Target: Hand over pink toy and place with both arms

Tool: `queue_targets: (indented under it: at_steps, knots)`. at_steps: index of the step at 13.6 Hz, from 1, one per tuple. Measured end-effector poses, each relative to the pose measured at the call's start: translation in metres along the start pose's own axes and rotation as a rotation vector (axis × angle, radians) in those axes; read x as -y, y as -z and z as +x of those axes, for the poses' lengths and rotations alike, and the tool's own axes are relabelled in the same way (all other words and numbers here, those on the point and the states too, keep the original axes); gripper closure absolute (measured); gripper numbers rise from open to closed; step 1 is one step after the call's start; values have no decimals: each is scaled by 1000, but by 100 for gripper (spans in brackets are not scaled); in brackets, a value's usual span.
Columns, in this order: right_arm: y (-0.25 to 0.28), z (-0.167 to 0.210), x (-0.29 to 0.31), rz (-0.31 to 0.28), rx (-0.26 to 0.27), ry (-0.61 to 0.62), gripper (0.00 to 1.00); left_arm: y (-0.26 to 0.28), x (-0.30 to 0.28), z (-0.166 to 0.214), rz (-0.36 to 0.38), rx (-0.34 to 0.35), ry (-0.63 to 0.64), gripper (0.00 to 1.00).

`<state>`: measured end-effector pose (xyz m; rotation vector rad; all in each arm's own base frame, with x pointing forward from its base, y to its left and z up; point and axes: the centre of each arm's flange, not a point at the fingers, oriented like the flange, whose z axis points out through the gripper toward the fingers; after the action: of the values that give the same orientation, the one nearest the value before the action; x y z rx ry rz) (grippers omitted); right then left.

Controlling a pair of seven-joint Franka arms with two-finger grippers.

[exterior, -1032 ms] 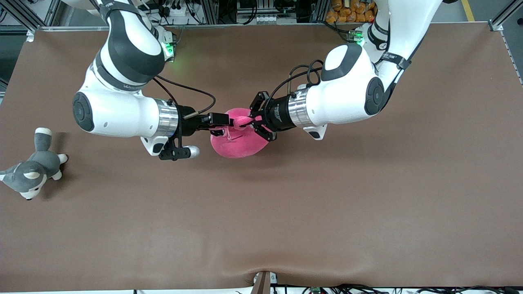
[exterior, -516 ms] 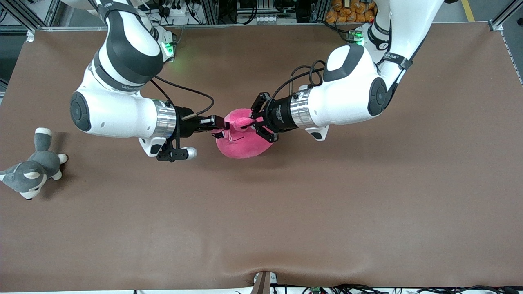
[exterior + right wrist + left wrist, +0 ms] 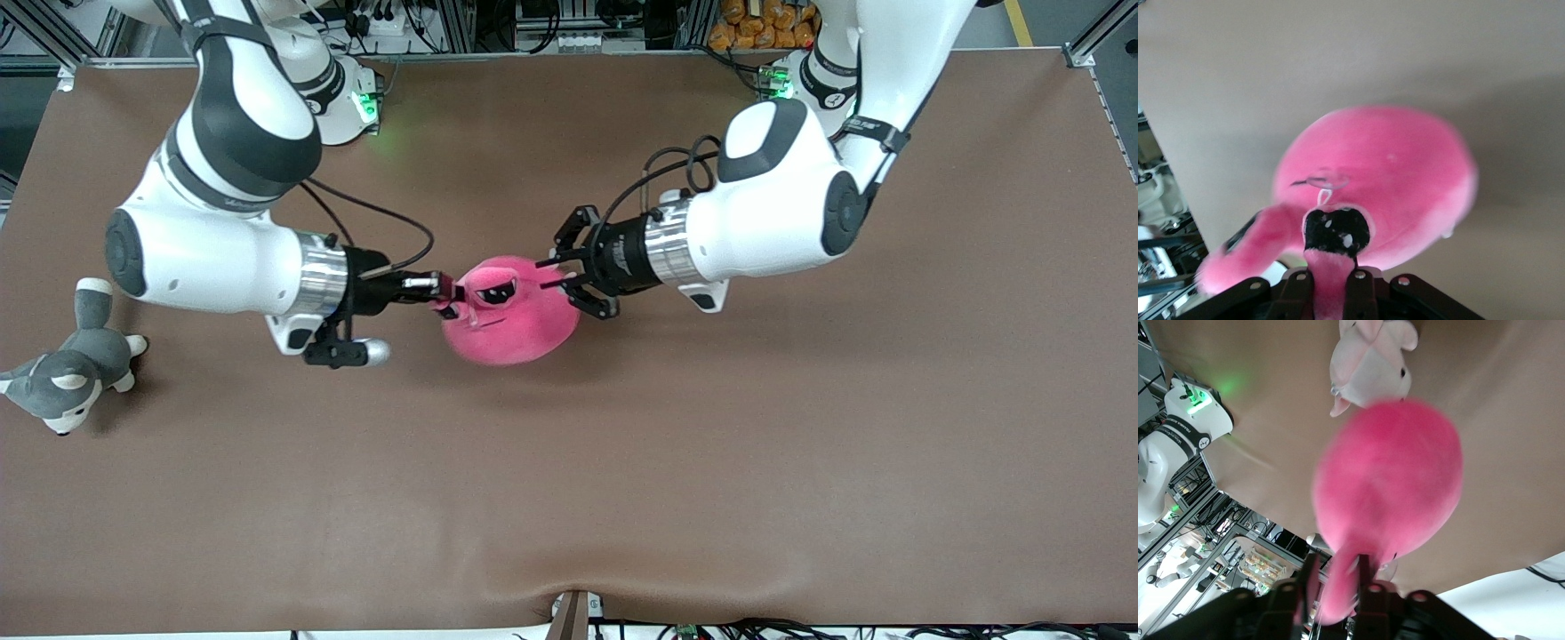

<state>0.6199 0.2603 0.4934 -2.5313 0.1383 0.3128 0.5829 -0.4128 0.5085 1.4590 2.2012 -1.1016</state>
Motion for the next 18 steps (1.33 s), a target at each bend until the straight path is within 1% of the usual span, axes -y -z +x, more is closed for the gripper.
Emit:
queue_targets:
  at_steps: [1,2,3,4,5,6,9,10,11,12,13,14,15,16,18]
  knots:
    - [8,6,-12,-21,-17,9,87,12,-4,4,-13,-32,-19,52]
    - [17,12,-25,-40,-30,26,87,25,-7,7,-32,-75,-73,39]
    - [27,17,-41,-50,-28,42,87,40,-6,6,-52,-122,-155,28]
    - [36,20,-59,-57,-10,52,87,55,-2,5,-70,-165,-244,19]
    - [46,22,-78,-58,15,52,87,71,1,6,-85,-198,-315,8]
    - [55,24,-97,-57,46,43,87,88,-2,11,-92,-224,-378,0]
    - [66,24,-158,-49,137,-33,87,152,-39,52,-79,-281,-587,0]
    - [64,25,-180,-43,164,-59,87,174,-54,70,-76,-318,-652,0]
    - [62,25,-201,-36,189,-78,87,190,-65,87,-71,-383,-724,0]
    - [59,24,-223,-26,210,-92,87,200,-69,99,-52,-473,-813,0]
    - [56,24,-244,-13,226,-97,87,204,-66,105,-18,-561,-900,0]
    - [52,23,-268,4,241,-97,87,207,-60,107,25,-634,-979,0]
    - [49,23,-294,24,253,-104,87,212,-52,108,61,-687,-1045,0]
    - [46,23,-319,43,263,-122,87,223,-45,109,82,-723,-1104,0]
    - [40,25,-363,76,273,-166,87,259,-41,121,118,-754,-1246,0]
